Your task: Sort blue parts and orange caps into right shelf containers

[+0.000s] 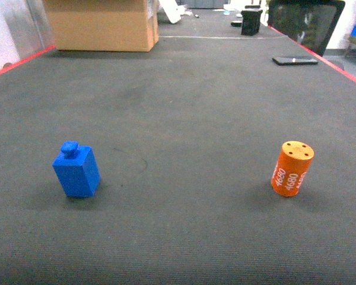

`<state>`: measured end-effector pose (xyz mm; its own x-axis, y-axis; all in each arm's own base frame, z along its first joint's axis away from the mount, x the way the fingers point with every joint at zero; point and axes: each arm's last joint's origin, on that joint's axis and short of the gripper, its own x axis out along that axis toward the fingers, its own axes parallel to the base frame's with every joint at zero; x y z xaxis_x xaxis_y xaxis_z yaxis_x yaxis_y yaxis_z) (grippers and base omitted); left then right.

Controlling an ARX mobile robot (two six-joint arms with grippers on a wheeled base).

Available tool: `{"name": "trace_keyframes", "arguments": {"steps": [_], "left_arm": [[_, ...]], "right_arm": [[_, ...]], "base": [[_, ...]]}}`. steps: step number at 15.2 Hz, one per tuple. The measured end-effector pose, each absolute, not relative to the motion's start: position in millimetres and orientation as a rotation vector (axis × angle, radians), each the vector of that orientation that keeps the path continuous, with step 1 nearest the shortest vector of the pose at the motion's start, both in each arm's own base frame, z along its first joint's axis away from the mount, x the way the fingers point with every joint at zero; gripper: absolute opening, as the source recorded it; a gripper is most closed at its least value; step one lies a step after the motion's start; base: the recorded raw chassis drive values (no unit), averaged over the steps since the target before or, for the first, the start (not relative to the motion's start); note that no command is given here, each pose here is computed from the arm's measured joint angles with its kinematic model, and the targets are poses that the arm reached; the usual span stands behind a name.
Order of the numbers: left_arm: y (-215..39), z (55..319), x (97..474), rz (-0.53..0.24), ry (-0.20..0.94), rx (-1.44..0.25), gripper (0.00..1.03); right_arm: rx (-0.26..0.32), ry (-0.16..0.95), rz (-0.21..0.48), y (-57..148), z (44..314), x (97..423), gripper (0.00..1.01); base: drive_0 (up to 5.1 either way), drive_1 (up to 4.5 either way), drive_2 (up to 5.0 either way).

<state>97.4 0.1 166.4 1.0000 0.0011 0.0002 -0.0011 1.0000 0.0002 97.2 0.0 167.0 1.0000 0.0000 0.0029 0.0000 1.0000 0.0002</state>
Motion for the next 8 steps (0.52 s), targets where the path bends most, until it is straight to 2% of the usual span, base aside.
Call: {"name": "trace_keyframes", "arguments": {"steps": [8], "left_arm": [[0.1,166.4,97.4,0.001,0.0,0.0,0.98]], "right_arm": [[0.0,-0.003,0.0,0.0,167.0,97.2,0.98]], "base": [[0.0,0.0,0.0]]}}
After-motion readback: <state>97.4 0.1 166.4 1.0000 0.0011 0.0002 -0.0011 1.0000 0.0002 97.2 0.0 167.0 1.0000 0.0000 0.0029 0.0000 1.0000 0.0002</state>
